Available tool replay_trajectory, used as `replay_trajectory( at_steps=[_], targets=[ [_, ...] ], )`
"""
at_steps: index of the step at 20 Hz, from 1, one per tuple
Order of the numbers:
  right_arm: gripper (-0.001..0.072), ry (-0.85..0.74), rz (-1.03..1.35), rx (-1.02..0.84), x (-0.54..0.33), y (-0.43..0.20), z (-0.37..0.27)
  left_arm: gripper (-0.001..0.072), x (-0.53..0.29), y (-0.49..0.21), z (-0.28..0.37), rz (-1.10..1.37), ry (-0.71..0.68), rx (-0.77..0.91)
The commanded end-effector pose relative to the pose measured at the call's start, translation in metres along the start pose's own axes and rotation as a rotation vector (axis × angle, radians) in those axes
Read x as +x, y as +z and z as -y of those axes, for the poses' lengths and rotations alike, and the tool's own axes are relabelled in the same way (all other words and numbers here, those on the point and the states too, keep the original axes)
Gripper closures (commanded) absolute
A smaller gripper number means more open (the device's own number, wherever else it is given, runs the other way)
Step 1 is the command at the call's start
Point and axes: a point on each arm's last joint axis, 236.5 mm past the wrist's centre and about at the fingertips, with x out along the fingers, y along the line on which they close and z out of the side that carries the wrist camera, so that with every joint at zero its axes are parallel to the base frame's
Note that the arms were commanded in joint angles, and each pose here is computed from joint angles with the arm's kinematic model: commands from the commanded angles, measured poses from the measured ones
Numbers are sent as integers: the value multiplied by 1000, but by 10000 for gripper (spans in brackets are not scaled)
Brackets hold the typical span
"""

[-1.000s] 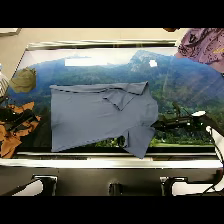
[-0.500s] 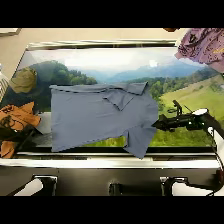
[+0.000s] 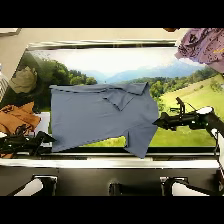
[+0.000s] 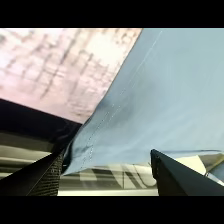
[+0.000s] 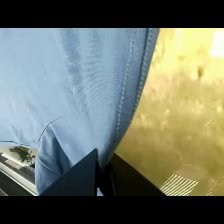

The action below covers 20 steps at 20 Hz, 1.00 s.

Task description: Fold the clothes and pants, and hang the long-sleeved shirts on hangers.

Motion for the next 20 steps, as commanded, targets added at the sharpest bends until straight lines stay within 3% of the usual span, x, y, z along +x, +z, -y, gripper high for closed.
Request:
replay_trajectory(
  at_steps=[1, 5, 11, 15, 17, 19, 20],
  targets=[
    [681, 10, -17, 2, -1, -4, -4, 99, 1, -11, -20, -42, 78, 7],
    [681, 12, -21, 2, -1, -5, -4, 99, -3, -10, -28, -32, 120, 24],
    [681, 12, -21, 2, -1, -5, -4, 104, 7, -1, -13, -18, 41, -32],
    [681, 12, -21, 2, -1, -5, -4, 121, 23, -8, -10, -79, 65, -6],
    [681, 12, -21, 2, -2, -5, -4, 369, 25, -4, -9, -57, 74, -4],
    [681, 13, -22, 2, -1, -6, -5, 476, 26, -1, -8, -46, 68, -6],
    [681, 13, -23, 2, -2, -6, -5, 491, 25, -1, -8, -46, 67, -6]
  ],
)
